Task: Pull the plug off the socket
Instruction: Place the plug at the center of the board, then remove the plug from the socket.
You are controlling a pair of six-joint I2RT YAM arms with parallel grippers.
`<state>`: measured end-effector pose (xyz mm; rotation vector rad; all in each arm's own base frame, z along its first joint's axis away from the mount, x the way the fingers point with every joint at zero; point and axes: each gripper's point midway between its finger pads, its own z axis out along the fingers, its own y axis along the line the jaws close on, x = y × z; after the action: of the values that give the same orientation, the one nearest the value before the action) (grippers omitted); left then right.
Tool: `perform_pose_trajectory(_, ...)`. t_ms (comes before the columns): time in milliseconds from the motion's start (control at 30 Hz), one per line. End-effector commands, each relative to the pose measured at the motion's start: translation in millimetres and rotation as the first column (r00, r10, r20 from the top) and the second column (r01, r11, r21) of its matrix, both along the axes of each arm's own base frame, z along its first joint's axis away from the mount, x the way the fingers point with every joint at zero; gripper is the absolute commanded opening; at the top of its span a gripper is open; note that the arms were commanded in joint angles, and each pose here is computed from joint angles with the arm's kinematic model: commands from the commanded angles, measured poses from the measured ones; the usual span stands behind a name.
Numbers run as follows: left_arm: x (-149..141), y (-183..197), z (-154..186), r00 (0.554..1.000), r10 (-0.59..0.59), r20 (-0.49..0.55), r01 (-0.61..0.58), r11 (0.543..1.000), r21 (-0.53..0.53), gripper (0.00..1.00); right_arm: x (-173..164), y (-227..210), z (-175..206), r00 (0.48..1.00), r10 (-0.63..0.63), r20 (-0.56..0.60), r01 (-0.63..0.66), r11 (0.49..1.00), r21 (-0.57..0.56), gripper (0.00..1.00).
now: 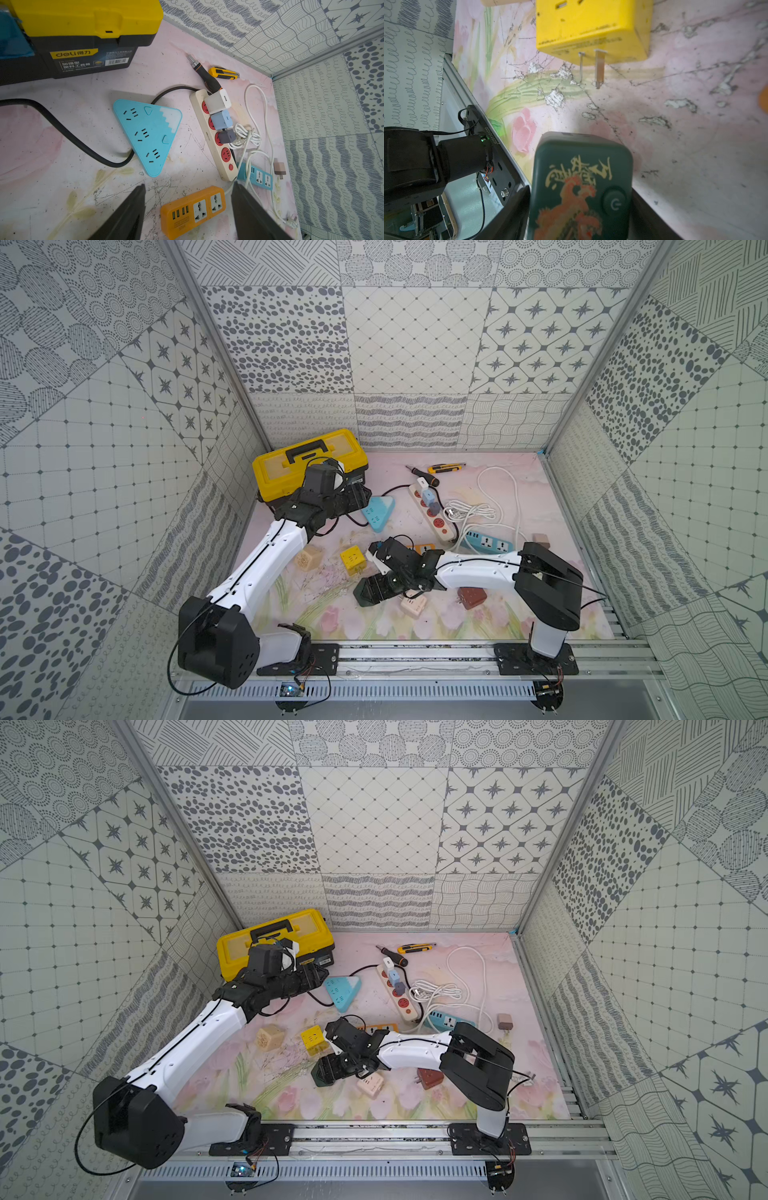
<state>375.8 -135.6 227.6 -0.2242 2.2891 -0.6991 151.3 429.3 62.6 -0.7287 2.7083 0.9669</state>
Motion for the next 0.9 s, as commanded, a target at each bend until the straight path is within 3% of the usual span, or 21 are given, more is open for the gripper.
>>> perform_pose_trajectory(0,5,-4,-6,1.0,-0.016,0.003,0.016,0.999,-0.031,0.69,11,-3,17,0.998,0.004,0.07,-0.004,1.0,0.006,0.78)
perform_pose_trajectory(267,11,-29,-29,0.995,-0.099,-0.029,0.093,0.982,-0.162,0.62,42,-41,58,0.969,-0.069,0.237,0.072,0.997,-0.004,0.81)
perform_pose_trajectory(400,16,-51,-45,0.987,-0.159,-0.031,0.144,0.95,-0.275,0.56,82,-81,84,0.899,-0.156,0.408,0.181,0.983,-0.024,0.82)
perform_pose_trajectory(533,20,-79,-64,0.974,-0.222,-0.037,0.201,0.931,-0.306,0.52,132,-129,97,0.814,-0.22,0.538,0.303,0.95,-0.07,0.81)
perform_pose_trajectory(700,27,-131,-83,0.956,-0.292,-0.014,0.272,0.908,-0.317,0.38,194,-179,90,0.765,-0.259,0.59,0.409,0.902,-0.134,0.78)
perform_pose_trajectory(867,43,-168,-95,0.958,-0.284,0.028,0.278,0.904,-0.324,0.18,234,-196,72,0.767,-0.22,0.602,0.425,0.878,-0.221,0.65)
